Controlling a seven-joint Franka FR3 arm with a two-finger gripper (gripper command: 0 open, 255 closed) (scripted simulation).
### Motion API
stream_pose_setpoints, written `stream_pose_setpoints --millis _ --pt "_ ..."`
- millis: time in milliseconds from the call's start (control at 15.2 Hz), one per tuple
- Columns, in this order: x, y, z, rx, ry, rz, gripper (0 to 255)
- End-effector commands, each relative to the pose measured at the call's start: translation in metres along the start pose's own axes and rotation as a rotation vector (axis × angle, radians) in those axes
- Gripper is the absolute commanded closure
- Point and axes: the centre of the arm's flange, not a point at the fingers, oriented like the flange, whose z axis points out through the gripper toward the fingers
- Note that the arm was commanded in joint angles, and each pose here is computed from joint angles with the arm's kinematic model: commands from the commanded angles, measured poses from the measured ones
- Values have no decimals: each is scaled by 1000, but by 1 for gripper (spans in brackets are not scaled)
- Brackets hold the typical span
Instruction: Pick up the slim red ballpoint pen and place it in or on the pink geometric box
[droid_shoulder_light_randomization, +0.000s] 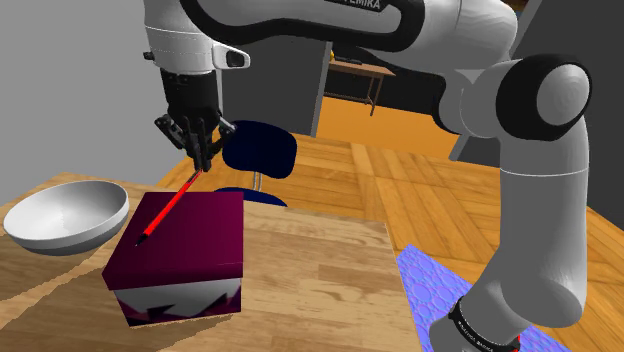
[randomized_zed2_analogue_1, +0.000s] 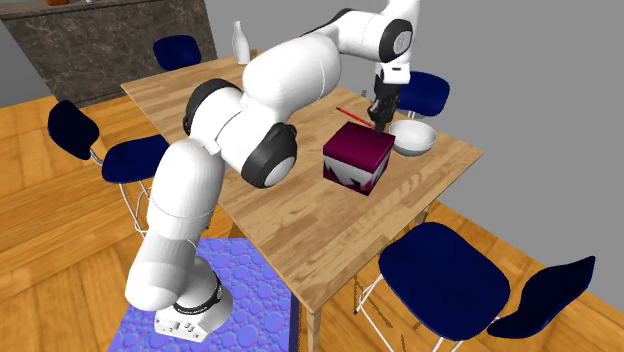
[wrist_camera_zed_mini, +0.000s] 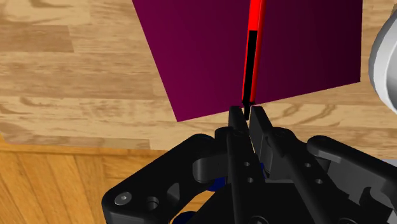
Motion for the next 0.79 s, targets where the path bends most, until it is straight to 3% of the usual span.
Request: stream_pose_setpoints --millis 0,726 --pt "-1 -3 11 0 1 1 255" --pt "-3 -6 70 0 1 1 255"
